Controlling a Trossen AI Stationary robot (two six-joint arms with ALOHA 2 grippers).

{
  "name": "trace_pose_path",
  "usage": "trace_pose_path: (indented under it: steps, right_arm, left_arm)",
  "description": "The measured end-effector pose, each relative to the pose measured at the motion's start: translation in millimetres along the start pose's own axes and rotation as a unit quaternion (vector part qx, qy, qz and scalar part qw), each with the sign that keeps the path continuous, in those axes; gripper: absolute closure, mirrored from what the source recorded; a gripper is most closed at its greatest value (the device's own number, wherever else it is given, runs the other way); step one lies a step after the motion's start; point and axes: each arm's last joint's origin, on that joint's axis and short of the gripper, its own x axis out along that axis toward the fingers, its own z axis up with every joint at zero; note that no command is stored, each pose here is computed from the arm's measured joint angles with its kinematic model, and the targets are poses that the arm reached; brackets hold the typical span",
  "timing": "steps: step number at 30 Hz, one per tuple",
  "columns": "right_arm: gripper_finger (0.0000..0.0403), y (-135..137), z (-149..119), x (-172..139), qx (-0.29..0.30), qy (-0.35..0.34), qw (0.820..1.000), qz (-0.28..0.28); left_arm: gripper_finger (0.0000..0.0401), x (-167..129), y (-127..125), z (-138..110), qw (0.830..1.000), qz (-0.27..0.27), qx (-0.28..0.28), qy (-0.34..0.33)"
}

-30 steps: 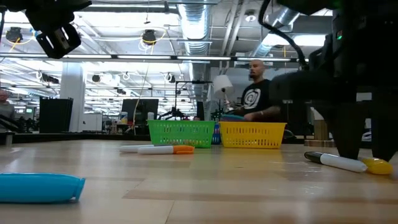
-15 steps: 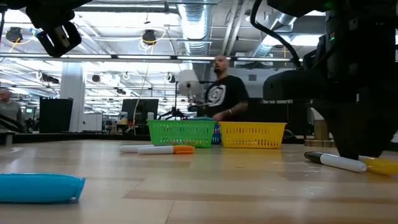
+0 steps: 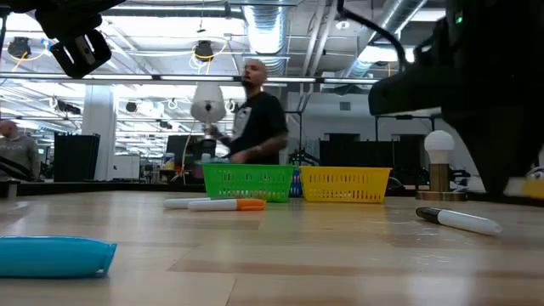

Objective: Pick & Place Markers
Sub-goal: Put the yellow mini marker into the green bin

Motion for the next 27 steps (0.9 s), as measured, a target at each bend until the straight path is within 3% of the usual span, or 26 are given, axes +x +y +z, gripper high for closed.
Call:
trace_pose_path:
  steps: [6, 13, 18, 27]
  right_arm:
    - [0.0384, 6, 0, -30, -0.011, -0.050, 0.998, 0.032]
    - [0.0374, 33, 12, -77, -0.037, -0.122, 0.976, 0.174]
    - [0.0381, 57, 29, -115, -0.074, -0.190, 0.934, 0.293]
    - [0.0373, 95, 63, -162, -0.134, -0.269, 0.825, 0.478]
  left_arm:
    - [0.0261, 0, 0, 0, 1.000, 0.000, 0.000, 0.000]
    - [0.0261, 0, 0, 0, 1.000, -0.002, -0.004, -0.003]
    - [0.0261, 2, 2, 5, 0.998, 0.006, -0.056, -0.020]
    - [0.0261, 5, 4, 23, 0.989, -0.015, -0.118, -0.087]
